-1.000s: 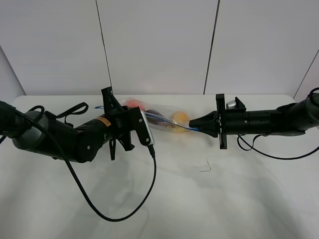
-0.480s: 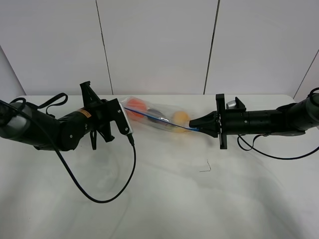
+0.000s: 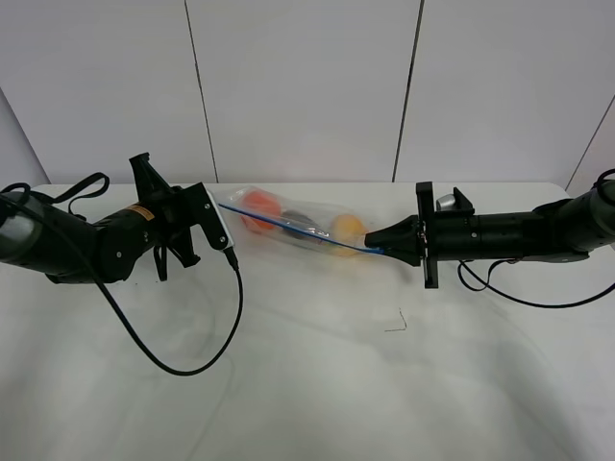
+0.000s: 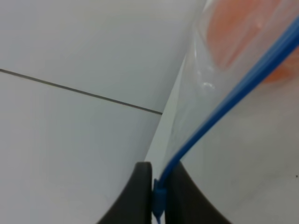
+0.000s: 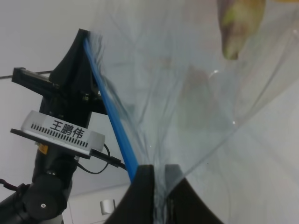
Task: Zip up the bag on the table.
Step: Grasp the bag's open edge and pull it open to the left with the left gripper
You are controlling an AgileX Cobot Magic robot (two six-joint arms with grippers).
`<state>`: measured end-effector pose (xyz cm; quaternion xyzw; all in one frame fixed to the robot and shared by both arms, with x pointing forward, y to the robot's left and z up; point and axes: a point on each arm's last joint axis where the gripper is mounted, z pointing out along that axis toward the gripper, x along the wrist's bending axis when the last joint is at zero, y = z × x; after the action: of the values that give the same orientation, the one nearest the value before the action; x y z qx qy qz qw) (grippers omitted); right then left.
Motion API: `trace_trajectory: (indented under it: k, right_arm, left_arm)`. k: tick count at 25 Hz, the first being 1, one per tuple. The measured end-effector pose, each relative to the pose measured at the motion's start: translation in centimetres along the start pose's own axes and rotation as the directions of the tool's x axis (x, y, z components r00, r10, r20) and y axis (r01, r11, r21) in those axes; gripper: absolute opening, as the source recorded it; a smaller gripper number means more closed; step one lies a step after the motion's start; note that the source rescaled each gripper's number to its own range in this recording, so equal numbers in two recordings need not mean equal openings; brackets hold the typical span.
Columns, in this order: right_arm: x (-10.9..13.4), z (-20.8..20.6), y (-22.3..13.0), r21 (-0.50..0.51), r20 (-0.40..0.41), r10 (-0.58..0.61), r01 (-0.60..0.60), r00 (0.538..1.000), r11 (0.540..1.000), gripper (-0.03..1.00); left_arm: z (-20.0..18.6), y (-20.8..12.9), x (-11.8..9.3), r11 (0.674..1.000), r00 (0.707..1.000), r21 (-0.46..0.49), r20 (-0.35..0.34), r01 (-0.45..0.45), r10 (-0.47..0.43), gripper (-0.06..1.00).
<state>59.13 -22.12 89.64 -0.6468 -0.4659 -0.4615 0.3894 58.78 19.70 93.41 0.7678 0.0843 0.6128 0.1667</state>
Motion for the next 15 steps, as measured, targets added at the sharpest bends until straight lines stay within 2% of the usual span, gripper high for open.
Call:
trace_trajectory:
  k: [11,15]
  right_arm:
    - [-0.05,0.00,-0.04,0.005,0.005,-0.003,0.003,1.000,1.000,0.00]
    - [-0.05,0.00,-0.04,0.005,0.005,-0.003,0.003,1.000,1.000,0.00]
  left_arm:
    - [0.01,-0.08,0.03,1.000,1.000,0.004,-0.001,0.004,-0.004,0.00]
    - [0.00,0.00,0.32,0.998,0.997,-0.007,-0.033,0.066,-0.067,0.02]
